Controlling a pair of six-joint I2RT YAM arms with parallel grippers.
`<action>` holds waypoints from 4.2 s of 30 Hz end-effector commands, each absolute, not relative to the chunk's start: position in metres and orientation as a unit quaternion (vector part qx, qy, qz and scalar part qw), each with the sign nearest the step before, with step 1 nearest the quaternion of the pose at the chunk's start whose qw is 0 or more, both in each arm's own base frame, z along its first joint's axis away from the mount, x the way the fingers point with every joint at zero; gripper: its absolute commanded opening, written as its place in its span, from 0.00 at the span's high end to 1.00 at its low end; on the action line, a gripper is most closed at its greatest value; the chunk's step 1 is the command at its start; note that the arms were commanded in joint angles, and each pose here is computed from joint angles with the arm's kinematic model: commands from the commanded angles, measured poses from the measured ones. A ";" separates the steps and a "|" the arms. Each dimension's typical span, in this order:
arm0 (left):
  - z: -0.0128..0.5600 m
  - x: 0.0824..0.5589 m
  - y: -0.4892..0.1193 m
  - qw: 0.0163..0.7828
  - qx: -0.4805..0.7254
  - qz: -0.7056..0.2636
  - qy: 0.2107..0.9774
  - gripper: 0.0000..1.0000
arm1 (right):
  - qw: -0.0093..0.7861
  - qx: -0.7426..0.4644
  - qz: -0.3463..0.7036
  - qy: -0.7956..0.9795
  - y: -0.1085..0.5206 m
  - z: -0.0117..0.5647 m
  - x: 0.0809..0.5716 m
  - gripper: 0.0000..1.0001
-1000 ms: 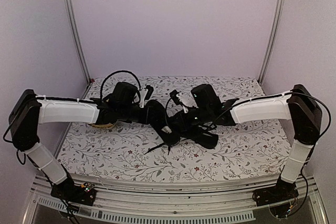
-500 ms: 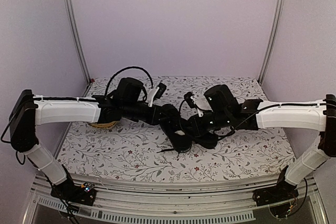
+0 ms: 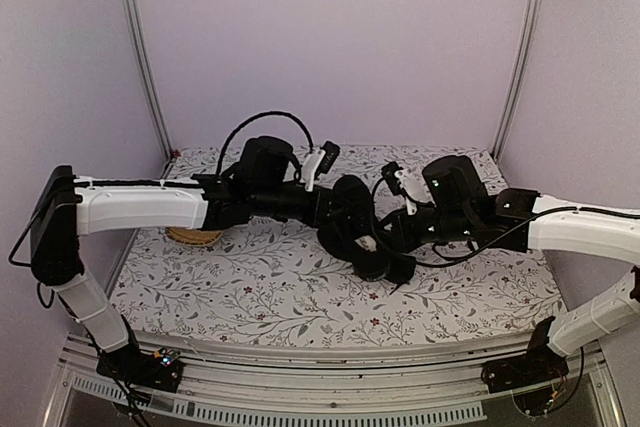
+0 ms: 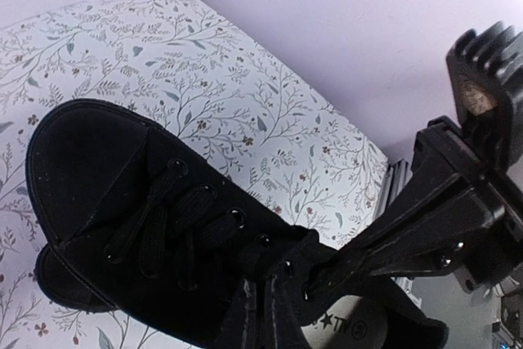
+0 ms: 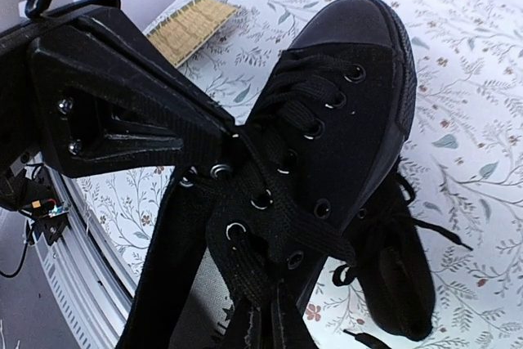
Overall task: Tie the shoes
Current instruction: Place the shoe at the center of the board, then pick up the shoelace at the center of the board, then place the shoelace at the center of the board.
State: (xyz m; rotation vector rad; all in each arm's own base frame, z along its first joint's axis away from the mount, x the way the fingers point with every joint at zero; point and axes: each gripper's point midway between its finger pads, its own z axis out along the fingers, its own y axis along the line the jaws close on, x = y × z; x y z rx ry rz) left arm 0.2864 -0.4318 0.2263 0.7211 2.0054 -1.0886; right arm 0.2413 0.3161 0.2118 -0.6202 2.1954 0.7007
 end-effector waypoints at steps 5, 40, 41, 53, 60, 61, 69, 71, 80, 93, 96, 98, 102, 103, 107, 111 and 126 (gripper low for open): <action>0.156 0.277 -0.375 0.347 0.263 -0.357 0.827 1.00 | 0.268 -0.278 0.386 0.838 0.390 0.130 0.204 0.98; 0.094 0.253 -0.444 0.265 0.405 -0.282 0.828 0.36 | 0.254 -0.020 0.230 0.939 0.236 0.079 0.204 0.32; 0.091 0.250 -0.448 0.258 0.411 -0.287 0.826 0.35 | 0.250 -0.018 0.226 0.941 0.236 0.077 0.204 0.32; 0.044 0.255 -0.455 0.238 0.425 -0.234 0.841 0.36 | 0.233 -0.010 0.158 0.959 0.245 0.054 0.215 0.42; 0.052 0.253 -0.451 0.253 0.416 -0.230 0.843 0.76 | 0.219 -0.013 0.110 0.969 0.250 0.036 0.212 0.52; 0.056 0.253 -0.449 0.258 0.413 -0.231 0.842 0.81 | 0.218 -0.012 0.107 0.970 0.252 0.035 0.212 0.53; 0.107 0.255 -0.437 0.317 0.380 -0.255 0.831 1.00 | 0.200 -0.020 0.084 0.976 0.257 0.020 0.206 0.71; 0.114 0.254 -0.434 0.322 0.375 -0.260 0.830 1.00 | 0.195 -0.019 0.081 0.977 0.256 0.018 0.205 0.76; 0.124 0.253 -0.419 0.309 0.340 -0.308 0.833 1.00 | 0.195 -0.004 0.050 0.980 0.238 0.010 0.201 0.97; 0.143 0.247 -0.379 0.278 0.270 -0.428 0.816 1.00 | 0.396 -0.071 0.262 0.877 0.301 0.188 0.243 0.98; 0.140 0.245 -0.374 0.267 0.272 -0.449 0.808 1.00 | 0.433 -0.127 0.298 0.841 0.332 0.225 0.251 0.98; 0.135 0.247 -0.371 0.263 0.273 -0.455 0.806 1.00 | 0.445 -0.153 0.313 0.825 0.354 0.240 0.258 0.98; 0.133 0.247 -0.369 0.257 0.284 -0.483 0.788 0.99 | 0.462 -0.180 0.325 0.805 0.387 0.259 0.274 0.98; 0.133 0.246 -0.369 0.257 0.287 -0.488 0.783 0.98 | 0.463 -0.184 0.328 0.803 0.394 0.261 0.278 0.98; 0.131 0.246 -0.373 0.256 0.300 -0.500 0.771 0.94 | 0.465 -0.183 0.354 0.791 0.413 0.270 0.290 0.98; 0.126 0.248 -0.375 0.253 0.306 -0.507 0.765 0.87 | 0.466 -0.173 0.385 0.778 0.425 0.283 0.301 0.98; 0.118 0.245 -0.379 0.236 0.314 -0.543 0.742 0.71 | 0.480 -0.165 0.410 0.758 0.439 0.302 0.325 0.98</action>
